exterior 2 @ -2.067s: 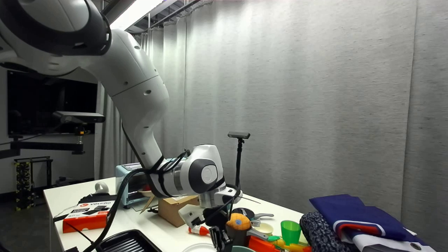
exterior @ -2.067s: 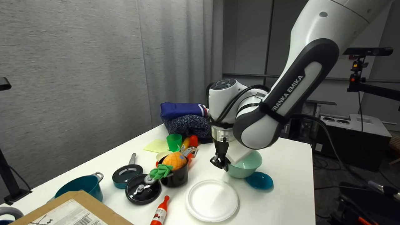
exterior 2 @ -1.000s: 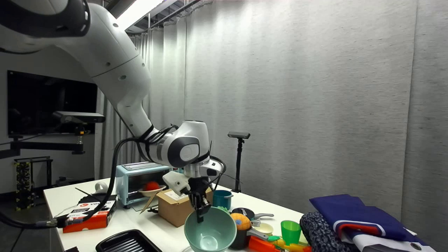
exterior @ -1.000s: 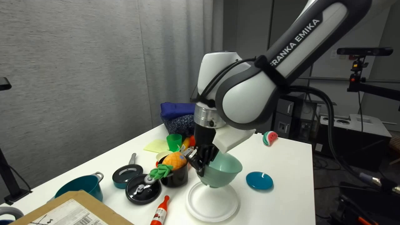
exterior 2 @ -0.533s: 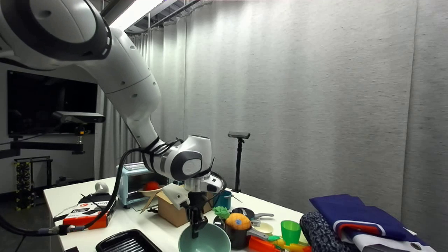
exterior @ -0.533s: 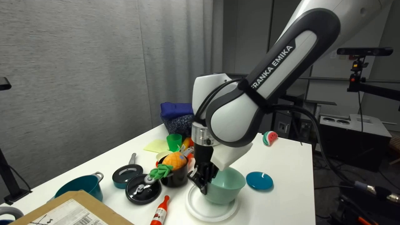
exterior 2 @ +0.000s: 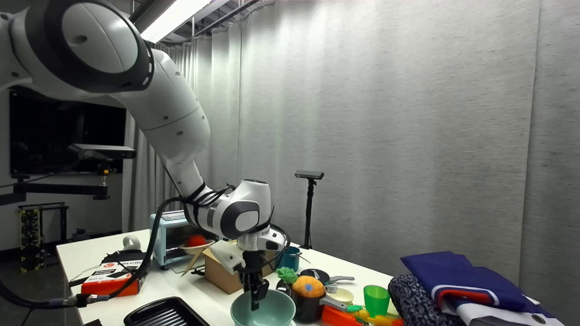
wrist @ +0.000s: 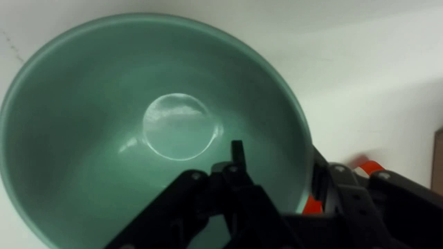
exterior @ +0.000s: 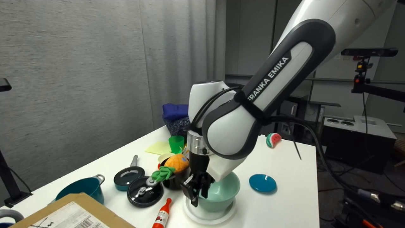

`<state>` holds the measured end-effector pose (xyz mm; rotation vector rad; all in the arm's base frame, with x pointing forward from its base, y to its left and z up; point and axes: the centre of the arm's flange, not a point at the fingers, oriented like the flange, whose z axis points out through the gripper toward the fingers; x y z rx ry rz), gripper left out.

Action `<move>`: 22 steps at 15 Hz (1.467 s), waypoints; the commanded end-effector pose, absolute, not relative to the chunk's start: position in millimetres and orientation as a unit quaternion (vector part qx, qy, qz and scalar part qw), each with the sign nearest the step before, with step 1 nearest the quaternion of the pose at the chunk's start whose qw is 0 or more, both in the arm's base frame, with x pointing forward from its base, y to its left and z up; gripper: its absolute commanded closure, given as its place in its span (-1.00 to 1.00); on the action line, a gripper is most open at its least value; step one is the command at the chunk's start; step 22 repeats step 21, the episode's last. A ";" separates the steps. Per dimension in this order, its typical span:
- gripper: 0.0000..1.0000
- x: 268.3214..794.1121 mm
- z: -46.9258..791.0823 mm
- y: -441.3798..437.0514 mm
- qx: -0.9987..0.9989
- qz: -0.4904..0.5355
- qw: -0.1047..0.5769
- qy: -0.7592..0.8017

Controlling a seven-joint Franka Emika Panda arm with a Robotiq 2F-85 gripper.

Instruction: Put the green bowl on the white plate

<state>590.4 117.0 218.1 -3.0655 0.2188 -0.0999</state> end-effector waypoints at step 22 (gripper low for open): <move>-1.00 588.1 284.8 53.3 -0.992 -0.037 -0.034 0.112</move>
